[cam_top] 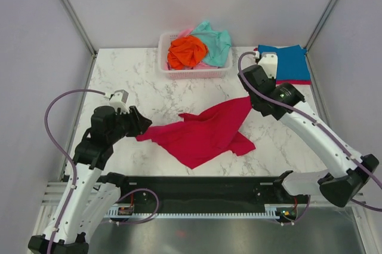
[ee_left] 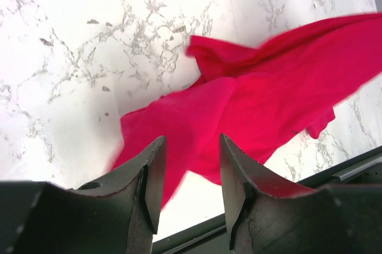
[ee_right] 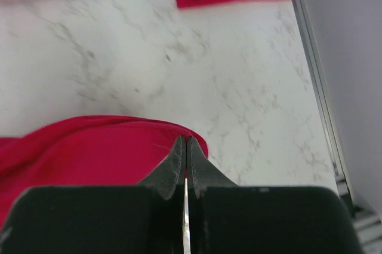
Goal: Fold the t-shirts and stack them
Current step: Flatten the tshirt out
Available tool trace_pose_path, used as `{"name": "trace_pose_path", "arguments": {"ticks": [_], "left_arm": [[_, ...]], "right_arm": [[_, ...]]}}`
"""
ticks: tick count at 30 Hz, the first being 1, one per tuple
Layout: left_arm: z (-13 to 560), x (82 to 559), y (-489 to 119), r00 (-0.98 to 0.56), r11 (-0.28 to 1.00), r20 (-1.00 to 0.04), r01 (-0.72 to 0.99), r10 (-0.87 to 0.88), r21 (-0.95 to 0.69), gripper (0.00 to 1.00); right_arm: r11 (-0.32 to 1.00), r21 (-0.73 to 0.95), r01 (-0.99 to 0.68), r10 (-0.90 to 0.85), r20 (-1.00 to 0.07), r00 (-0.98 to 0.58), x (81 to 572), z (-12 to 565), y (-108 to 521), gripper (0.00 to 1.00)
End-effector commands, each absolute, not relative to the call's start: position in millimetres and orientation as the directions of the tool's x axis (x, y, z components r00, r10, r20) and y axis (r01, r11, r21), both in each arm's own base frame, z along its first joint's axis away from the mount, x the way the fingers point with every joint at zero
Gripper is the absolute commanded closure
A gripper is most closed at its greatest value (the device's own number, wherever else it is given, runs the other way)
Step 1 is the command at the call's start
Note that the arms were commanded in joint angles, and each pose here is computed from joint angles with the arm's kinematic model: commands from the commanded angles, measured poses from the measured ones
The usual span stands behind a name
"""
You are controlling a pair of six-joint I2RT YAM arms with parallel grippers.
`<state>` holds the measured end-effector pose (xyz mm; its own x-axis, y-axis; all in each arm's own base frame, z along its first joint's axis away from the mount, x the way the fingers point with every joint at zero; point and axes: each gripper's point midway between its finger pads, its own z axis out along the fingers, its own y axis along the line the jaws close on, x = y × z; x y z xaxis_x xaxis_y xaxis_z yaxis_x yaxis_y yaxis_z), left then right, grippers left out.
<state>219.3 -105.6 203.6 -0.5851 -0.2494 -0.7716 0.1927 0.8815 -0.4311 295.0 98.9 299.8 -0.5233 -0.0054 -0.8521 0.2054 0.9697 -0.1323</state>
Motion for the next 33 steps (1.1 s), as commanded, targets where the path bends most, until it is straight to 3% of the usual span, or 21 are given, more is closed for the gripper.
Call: {"name": "trace_pose_path", "arguments": {"ticks": [1, 4, 8, 10, 14, 18, 28, 33], "left_arm": [[197, 224, -113, -0.623, 0.866, -0.737, 0.185, -0.261, -0.464, 0.52], [184, 225, -116, -0.670, 0.874, -0.703, 0.167, -0.238, -0.455, 0.46], [166, 231, -101, -0.699, 0.913, -0.662, 0.034, -0.269, -0.407, 0.31], [156, 233, -97, -0.715, 0.917, -0.634, -0.026, -0.296, -0.399, 0.29], [134, 221, -104, -0.726, 0.855, -0.527, -0.162, -0.441, -0.492, 0.32], [90, 201, -101, -0.697, 0.827, -0.486, -0.286, -0.527, -0.485, 0.34], [64, 193, -82, -0.614, 0.816, -0.542, -0.376, -0.574, -0.439, 0.30], [29, 184, -77, -0.667, 0.815, -0.468, -0.475, -0.579, -0.331, 0.28]], "right_arm": [[0.956, -0.033, 0.291, 0.137, -0.826, -0.546, 291, 264, 64, 1.00], [0.967, 0.037, 0.251, 0.181, -0.793, -0.581, 291, 231, 76, 1.00], [0.975, 0.060, 0.214, 0.183, -0.763, -0.620, 286, 207, 84, 1.00], [0.977, 0.067, 0.202, 0.182, -0.757, -0.627, 282, 201, 85, 1.00], [0.982, 0.075, 0.174, 0.171, -0.742, -0.648, 276, 187, 89, 1.00], [0.984, 0.064, 0.164, 0.157, -0.742, -0.652, 273, 180, 87, 1.00], [0.988, 0.117, 0.100, 0.154, -0.720, -0.677, 272, 167, 102, 1.00], [0.987, 0.139, 0.081, 0.156, -0.717, -0.679, 268, 164, 106, 1.00]]}}
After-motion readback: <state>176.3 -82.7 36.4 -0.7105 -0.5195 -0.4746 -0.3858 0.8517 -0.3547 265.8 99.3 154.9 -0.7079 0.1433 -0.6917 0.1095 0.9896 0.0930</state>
